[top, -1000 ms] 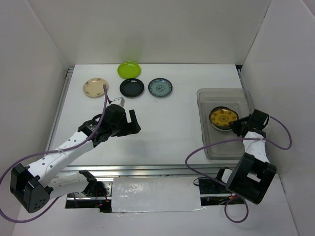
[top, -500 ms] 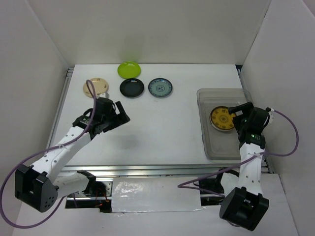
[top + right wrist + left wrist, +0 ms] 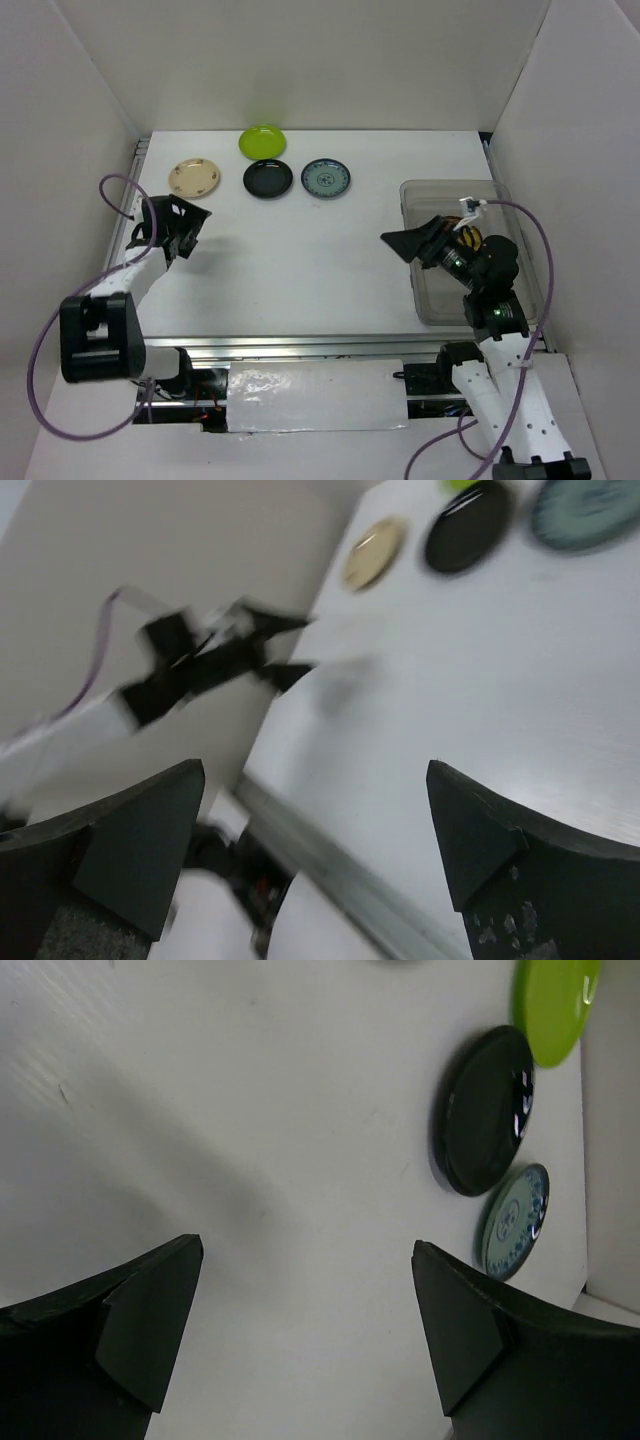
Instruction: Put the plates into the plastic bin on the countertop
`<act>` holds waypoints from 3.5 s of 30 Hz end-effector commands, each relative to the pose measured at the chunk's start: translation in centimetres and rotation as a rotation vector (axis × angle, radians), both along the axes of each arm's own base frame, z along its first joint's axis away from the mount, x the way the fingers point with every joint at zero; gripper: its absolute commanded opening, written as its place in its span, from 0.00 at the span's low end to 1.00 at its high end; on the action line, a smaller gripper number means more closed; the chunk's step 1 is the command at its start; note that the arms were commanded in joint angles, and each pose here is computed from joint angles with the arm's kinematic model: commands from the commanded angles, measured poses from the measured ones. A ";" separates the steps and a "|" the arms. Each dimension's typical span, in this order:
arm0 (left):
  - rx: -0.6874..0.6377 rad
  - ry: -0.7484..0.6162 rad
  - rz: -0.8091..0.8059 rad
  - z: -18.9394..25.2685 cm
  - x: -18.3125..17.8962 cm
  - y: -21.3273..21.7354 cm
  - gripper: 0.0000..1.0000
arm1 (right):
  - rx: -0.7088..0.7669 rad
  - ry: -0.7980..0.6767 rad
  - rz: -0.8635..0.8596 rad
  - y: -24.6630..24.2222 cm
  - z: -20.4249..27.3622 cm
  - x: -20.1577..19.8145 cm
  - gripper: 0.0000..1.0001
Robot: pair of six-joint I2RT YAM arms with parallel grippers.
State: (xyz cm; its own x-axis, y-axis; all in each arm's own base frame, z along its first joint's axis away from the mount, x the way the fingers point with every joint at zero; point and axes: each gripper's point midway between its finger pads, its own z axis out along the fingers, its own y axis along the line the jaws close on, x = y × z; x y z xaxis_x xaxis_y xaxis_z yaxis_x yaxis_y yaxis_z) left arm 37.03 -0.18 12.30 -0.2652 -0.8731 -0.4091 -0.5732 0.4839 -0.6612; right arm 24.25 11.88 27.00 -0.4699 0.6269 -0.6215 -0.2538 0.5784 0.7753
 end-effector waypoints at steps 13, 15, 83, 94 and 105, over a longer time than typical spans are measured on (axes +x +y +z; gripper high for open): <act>-0.086 0.164 0.445 -9.4 11.7 6.3 0.96 | 0.087 -0.138 0.621 10.3 0.1 -11.3 1.00; -0.075 0.225 0.483 -10.4 13.1 6.5 0.93 | 0.077 -0.114 0.618 10.5 -0.4 -11.1 1.00; 0.071 -0.077 -0.594 5.8 -13.2 -14.4 0.99 | -0.365 0.253 0.125 9.3 -8.4 4.2 0.00; 0.168 -0.071 -0.641 4.9 -14.3 -13.2 0.99 | -0.067 0.358 -0.822 -19.5 -8.9 6.0 0.00; 0.215 -0.023 -0.856 3.7 -14.0 -15.6 0.99 | 0.012 0.509 -0.868 -22.9 -14.4 9.8 0.32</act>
